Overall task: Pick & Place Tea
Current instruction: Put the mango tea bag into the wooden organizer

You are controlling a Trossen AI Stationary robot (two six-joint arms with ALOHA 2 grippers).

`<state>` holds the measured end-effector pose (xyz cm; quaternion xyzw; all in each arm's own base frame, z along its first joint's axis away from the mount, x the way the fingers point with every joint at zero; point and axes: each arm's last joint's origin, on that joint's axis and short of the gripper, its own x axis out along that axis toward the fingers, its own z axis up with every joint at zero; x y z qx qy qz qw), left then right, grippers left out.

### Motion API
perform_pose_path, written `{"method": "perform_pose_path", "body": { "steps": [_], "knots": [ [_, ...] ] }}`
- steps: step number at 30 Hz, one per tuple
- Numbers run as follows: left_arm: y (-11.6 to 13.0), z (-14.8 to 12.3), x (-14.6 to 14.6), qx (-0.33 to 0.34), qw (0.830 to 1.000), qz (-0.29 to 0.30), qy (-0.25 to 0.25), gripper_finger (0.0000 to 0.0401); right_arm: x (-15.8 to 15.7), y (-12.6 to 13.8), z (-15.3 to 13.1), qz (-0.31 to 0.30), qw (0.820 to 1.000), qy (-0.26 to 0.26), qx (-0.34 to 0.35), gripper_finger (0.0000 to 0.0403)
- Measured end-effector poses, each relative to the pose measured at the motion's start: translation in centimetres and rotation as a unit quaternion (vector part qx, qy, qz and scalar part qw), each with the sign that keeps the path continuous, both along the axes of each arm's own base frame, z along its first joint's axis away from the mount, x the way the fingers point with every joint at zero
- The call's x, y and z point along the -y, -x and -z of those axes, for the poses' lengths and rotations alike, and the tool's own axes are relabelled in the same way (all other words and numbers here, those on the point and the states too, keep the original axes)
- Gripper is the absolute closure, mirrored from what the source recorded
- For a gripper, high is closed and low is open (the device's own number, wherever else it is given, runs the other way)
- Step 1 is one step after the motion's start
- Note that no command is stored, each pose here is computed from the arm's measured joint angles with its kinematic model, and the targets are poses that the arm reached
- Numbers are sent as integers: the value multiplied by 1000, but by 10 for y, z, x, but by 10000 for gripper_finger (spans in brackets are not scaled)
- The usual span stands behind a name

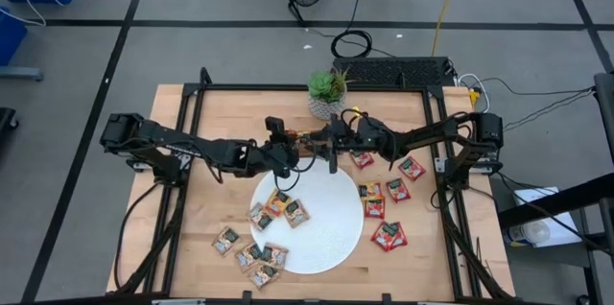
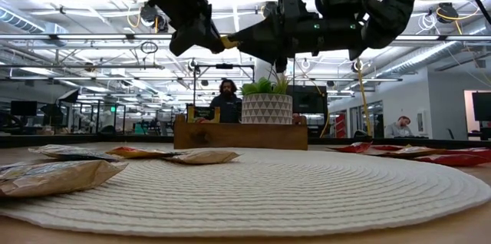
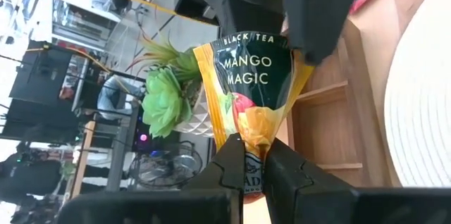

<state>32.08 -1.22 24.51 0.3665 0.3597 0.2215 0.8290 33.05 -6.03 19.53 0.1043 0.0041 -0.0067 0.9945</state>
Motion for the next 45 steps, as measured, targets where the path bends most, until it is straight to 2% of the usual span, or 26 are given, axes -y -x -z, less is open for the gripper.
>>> {"method": "perform_pose_path", "body": {
  "steps": [6, 8, 11, 14, 17, 22, 26, 28, 32, 36, 38, 40, 43, 45],
  "knots": [
    [-2, -2, 1, 10, 1000, 11, 3, 373, 0, 0, 0, 0, 1000, 6, 2, 291],
    [-2, -2, 0, 12, 1000, 10, 7, 373, 0, 0, 0, 1, 1000, 14, 2, 320],
    [-2, -2, 0, 18, 1000, 6, 13, 372, 0, 0, 0, 1, 999, 35, 2, 383],
    [-2, -2, 0, 29, 999, -1, 26, 357, -3, -1, 0, 8, 998, 56, 0, 398],
    [-2, -1, 1, 38, 998, -7, 40, 338, -7, 0, 2, 4, 996, 86, -24, 402],
    [1, -7, 10, 55, 997, 4, 47, 323, -16, 11, -2, -22, 985, 123, -116, 403],
    [0, -11, 15, 70, 997, 4, 36, 326, -27, 30, -3, -61, 961, 133, -235, 402],
    [-1, -12, 15, 77, 996, 5, 34, 329, -32, 36, -15, -65, 951, 145, -264, 402],
    [-2, -14, 11, 86, 996, 4, 34, 336, -40, 41, -30, -1, 950, 177, -259, 402],
    [-3, -16, 10, 94, 995, 9, 36, 348, -37, 38, -43, 30, 962, 183, -200, 402],
    [-4, -16, 10, 92, 995, 16, 37, 353, -30, 34, -42, 47, 968, 173, -177, 402],
    [-3, -16, 10, 91, 995, 17, 37, 358, -22, 31, -33, 57, 965, 174, -186, 400],
    [-3, -15, 10, 86, 996, 17, 35, 357, -10, 27, -29, 65, 969, 162, -175, 375],
    [-3, -15, 10, 82, 996, 19, 32, 356, -4, 24, -28, 39, 978, 130, -157, 347]
  ]
}}
